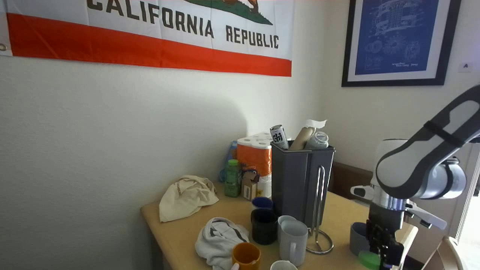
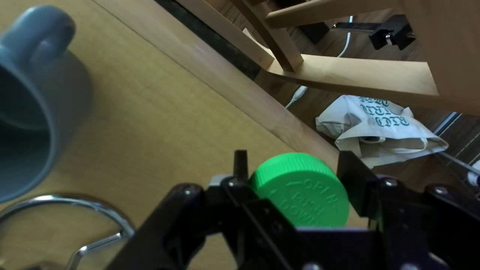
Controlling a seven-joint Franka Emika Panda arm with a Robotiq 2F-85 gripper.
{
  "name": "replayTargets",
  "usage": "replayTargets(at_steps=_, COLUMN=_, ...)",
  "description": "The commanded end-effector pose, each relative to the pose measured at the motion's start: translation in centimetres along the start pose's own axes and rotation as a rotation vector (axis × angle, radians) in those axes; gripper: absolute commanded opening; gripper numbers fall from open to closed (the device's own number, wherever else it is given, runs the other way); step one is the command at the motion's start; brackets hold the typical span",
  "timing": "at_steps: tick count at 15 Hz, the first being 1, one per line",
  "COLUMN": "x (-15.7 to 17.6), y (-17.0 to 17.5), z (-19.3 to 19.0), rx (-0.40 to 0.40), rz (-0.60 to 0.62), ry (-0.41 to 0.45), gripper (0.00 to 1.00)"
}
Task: Move the gray bin to the middle of the table then take the green lid off the jar
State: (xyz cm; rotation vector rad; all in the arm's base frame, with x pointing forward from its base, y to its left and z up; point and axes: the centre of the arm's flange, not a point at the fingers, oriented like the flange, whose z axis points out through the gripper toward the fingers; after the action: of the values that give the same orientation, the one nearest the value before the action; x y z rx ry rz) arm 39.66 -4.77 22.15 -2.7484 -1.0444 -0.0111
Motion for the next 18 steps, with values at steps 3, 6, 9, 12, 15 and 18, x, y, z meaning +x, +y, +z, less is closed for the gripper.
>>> replayTargets(at_steps=3, x=1.5, y=-1.6, z=5.3, rx=-0.048, rz=-0.064, ry=0.002, gripper=0.37)
replayTargets(at_steps=6, x=2.6, y=-1.6, z=6.5, rx=-0.092, rz=-0.082, ry=0.006, gripper=0.37)
replayTargets(at_steps=9, x=2.9, y=-1.0, z=5.7, rx=-0.134, rz=-0.076, ry=0.021, gripper=0.93)
replayTargets(at_steps=12, x=3.2, y=0.5, z=1.4, rx=-0.165, rz=-0.027, ry=0.046, gripper=1.0)
replayTargets(at_steps=15, x=3.6, y=2.1, z=-5.1, rx=-0.192, rz=0.055, ry=0.034, gripper=1.0)
replayTargets(at_steps=18, x=2.8, y=3.1, z=-11.2, rx=-0.177, rz=0.165, ry=-0.018, gripper=1.0)
